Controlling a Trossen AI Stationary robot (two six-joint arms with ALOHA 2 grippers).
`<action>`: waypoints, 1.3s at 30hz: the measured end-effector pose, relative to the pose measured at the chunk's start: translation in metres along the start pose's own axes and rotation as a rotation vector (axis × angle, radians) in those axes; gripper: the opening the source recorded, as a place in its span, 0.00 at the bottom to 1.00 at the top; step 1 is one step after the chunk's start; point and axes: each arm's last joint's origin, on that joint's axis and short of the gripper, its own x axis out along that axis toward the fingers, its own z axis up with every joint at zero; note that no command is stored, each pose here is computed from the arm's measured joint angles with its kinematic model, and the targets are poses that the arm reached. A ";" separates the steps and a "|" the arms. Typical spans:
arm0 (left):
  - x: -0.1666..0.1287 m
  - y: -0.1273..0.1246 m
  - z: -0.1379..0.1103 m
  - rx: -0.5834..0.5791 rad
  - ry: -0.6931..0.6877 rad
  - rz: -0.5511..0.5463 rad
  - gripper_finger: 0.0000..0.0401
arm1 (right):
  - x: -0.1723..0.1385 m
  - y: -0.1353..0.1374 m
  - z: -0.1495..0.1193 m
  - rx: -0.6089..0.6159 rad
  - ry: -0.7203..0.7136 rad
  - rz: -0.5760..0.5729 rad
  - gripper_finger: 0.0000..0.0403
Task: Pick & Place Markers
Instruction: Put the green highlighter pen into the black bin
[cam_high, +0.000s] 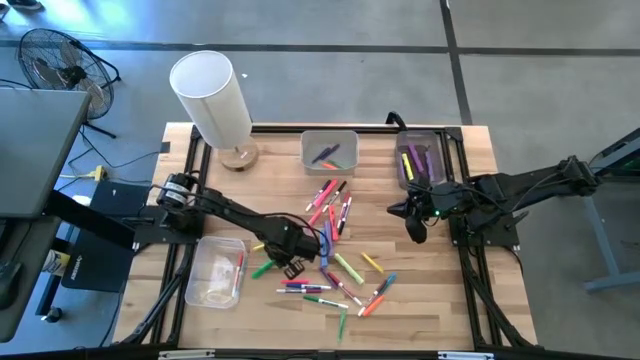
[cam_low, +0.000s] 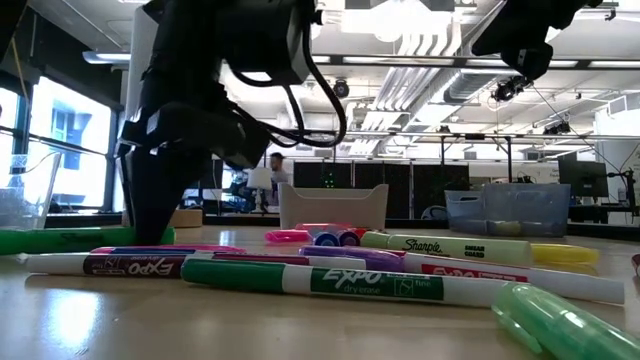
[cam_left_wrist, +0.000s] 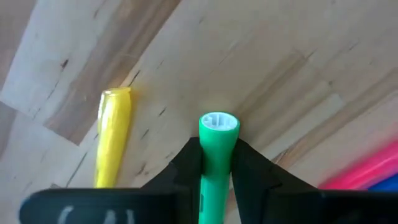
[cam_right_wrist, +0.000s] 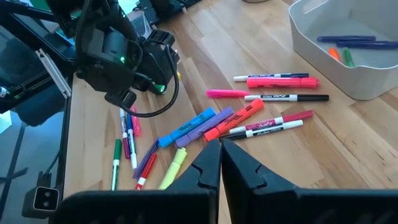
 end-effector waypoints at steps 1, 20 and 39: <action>-0.002 0.000 0.000 -0.013 -0.007 0.013 0.14 | 0.000 0.000 0.000 -0.001 0.000 0.000 0.00; -0.250 -0.014 0.038 0.141 -0.879 -0.156 0.14 | 0.007 0.010 0.013 -0.067 -0.149 0.033 0.18; -0.318 -0.022 0.076 0.307 -1.317 -0.611 0.14 | -0.007 0.027 0.048 -0.188 -0.514 0.252 0.50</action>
